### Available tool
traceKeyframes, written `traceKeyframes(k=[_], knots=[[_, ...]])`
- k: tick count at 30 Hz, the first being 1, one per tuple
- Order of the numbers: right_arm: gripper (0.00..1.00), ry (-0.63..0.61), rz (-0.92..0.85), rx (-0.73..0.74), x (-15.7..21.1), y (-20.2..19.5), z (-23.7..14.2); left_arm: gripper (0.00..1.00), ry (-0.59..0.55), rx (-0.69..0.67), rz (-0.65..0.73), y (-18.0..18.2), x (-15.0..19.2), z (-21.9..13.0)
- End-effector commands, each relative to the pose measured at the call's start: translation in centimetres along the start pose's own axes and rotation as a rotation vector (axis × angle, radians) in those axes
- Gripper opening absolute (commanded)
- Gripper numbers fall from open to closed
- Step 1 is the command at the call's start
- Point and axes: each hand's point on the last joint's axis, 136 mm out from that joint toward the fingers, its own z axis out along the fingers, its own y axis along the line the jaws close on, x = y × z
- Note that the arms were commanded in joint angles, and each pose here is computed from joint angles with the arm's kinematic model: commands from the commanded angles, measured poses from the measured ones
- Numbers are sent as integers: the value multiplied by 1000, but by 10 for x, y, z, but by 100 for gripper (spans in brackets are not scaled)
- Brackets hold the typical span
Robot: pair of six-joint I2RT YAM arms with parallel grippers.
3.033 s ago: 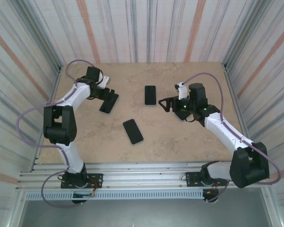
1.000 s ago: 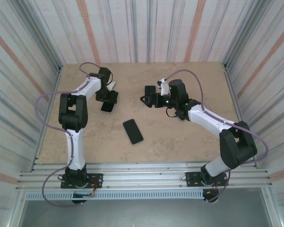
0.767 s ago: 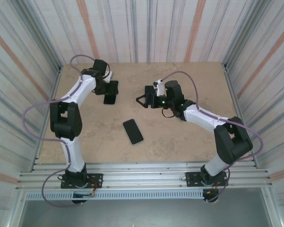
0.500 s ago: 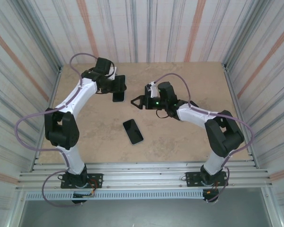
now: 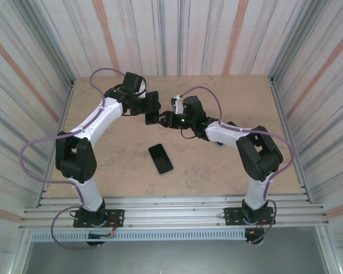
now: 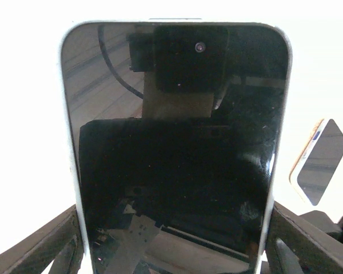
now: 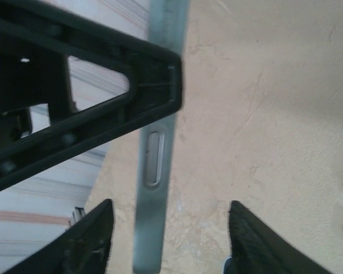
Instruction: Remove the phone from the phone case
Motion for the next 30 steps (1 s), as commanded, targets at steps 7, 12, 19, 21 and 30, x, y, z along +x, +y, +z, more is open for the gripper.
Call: traceKeyframes(k=[7,12,19,21,30], knots=[[21,-14,13,-71,-15,20,6,61,-102,64,7,-30,-16,-29],[0,-37,28,-95,-24,23,-2,65,-94,56,17,-29,-15,-30],[2,-66,39,-132,-38,33,-17,96,-108,69,41,-30,-22,-41],[2,-76,56,-158,-43,37,-22,96,-113,85,13,-25,-26,-44],[2,-113,134,-343,-69,68,-50,93,-184,413,-115,-30,-66,-72]])
